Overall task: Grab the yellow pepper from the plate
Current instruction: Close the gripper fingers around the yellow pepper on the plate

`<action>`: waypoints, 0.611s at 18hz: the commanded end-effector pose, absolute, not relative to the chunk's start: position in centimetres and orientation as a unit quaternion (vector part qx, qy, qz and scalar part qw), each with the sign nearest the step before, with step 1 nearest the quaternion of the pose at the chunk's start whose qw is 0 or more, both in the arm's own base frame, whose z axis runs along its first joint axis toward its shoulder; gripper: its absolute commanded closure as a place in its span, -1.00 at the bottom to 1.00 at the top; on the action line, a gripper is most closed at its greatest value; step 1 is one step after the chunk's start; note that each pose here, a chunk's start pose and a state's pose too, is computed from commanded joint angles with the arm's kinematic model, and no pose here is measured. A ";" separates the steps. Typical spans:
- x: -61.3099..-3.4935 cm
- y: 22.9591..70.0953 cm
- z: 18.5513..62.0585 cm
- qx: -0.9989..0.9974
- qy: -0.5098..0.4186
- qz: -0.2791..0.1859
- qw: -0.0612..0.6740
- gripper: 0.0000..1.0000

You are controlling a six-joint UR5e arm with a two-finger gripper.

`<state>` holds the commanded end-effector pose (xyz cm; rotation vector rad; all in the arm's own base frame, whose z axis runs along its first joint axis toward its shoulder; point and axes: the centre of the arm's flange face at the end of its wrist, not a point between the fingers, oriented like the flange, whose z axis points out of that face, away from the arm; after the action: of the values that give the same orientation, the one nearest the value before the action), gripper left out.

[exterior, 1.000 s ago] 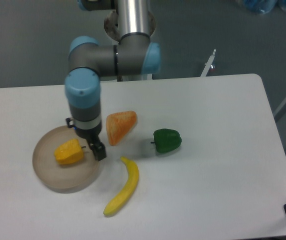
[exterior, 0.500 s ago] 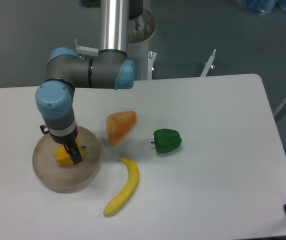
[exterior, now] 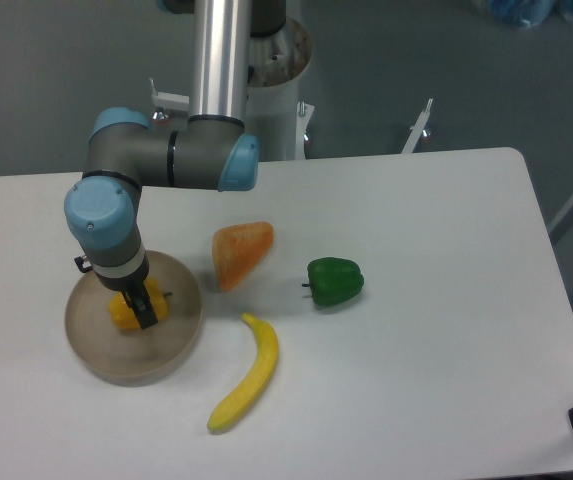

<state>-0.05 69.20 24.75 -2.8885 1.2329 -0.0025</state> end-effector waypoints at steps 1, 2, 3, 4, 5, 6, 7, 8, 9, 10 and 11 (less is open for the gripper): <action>-0.1 69.4 24.8 -0.920 0.392 0.011 0.004 -0.01; 0.0 69.4 24.8 -0.921 0.389 0.012 0.006 0.21; 0.0 69.5 25.1 -0.924 0.381 0.013 0.009 0.37; 0.0 69.5 25.4 -0.925 0.378 0.015 0.011 0.46; -0.1 69.4 26.0 -0.925 0.378 0.017 0.015 0.47; -0.1 69.3 26.5 -0.925 0.379 0.019 0.018 0.47; -0.2 69.2 27.1 -0.924 0.380 0.022 0.022 0.47; -0.6 69.1 28.4 -0.925 0.379 0.027 0.030 0.50; -1.3 69.0 29.7 -0.926 0.373 0.032 0.035 0.54; -1.8 68.7 30.5 -0.928 0.368 0.034 0.039 0.58; -2.7 68.4 31.5 -0.931 0.361 0.035 0.044 0.60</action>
<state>-2.71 68.39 31.49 -2.8460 1.1024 0.1068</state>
